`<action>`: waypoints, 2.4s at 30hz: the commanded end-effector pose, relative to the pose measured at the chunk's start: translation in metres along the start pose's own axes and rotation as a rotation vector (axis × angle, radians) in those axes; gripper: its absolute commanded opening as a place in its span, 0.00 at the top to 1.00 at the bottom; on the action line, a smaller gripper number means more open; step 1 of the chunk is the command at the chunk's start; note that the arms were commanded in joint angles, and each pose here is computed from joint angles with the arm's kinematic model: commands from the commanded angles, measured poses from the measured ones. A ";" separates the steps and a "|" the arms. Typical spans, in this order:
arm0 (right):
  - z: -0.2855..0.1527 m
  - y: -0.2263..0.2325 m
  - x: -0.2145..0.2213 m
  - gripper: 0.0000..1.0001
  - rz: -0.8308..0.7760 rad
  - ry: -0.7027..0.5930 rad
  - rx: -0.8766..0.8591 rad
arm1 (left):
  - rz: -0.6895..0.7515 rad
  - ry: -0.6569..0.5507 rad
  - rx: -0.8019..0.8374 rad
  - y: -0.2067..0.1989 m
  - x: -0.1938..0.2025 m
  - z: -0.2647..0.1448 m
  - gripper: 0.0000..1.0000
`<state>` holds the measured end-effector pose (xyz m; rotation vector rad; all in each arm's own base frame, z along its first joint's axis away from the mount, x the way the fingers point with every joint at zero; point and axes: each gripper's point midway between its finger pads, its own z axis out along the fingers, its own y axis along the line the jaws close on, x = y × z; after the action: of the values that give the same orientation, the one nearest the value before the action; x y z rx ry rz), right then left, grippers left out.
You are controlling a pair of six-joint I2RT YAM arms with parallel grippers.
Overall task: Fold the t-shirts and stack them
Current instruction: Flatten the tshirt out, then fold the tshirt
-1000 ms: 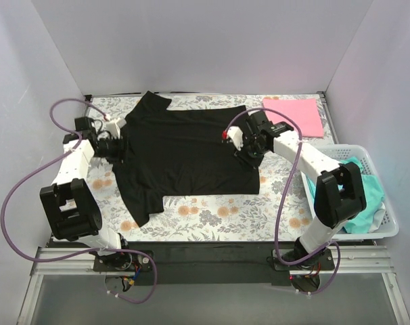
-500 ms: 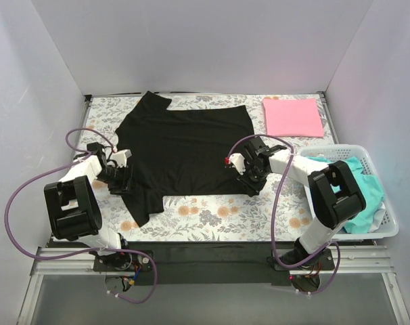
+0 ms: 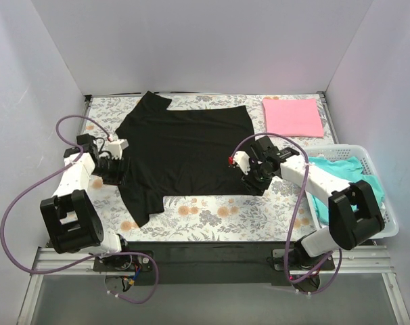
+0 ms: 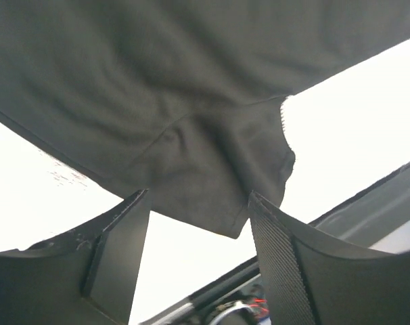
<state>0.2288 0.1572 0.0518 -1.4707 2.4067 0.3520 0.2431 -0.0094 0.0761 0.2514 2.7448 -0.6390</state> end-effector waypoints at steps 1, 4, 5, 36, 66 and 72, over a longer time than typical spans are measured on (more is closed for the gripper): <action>-0.021 -0.002 -0.019 0.49 -0.081 -0.042 0.027 | 0.219 -0.094 0.064 -0.022 -0.021 -0.030 0.41; -0.015 -0.004 -0.013 0.49 -0.121 -0.008 0.031 | 0.377 -0.099 0.043 -0.019 -0.016 -0.033 0.40; -0.009 -0.004 -0.009 0.49 -0.126 0.013 0.021 | 0.412 -0.097 0.021 -0.015 -0.012 -0.029 0.40; 0.043 -0.010 0.014 0.76 -0.234 0.156 0.069 | 0.965 0.081 -0.080 0.016 0.046 0.013 0.45; 0.009 0.019 0.030 0.99 -0.221 0.146 0.007 | 0.850 0.216 -0.104 0.013 0.090 0.005 1.00; -0.016 0.022 0.021 0.99 -0.245 0.104 0.024 | 0.847 0.142 -0.100 -0.005 0.059 -0.027 1.00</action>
<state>0.2078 0.1450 0.0462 -1.7661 2.2659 0.1618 0.1747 0.0078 0.0540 1.4037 2.4561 -0.2359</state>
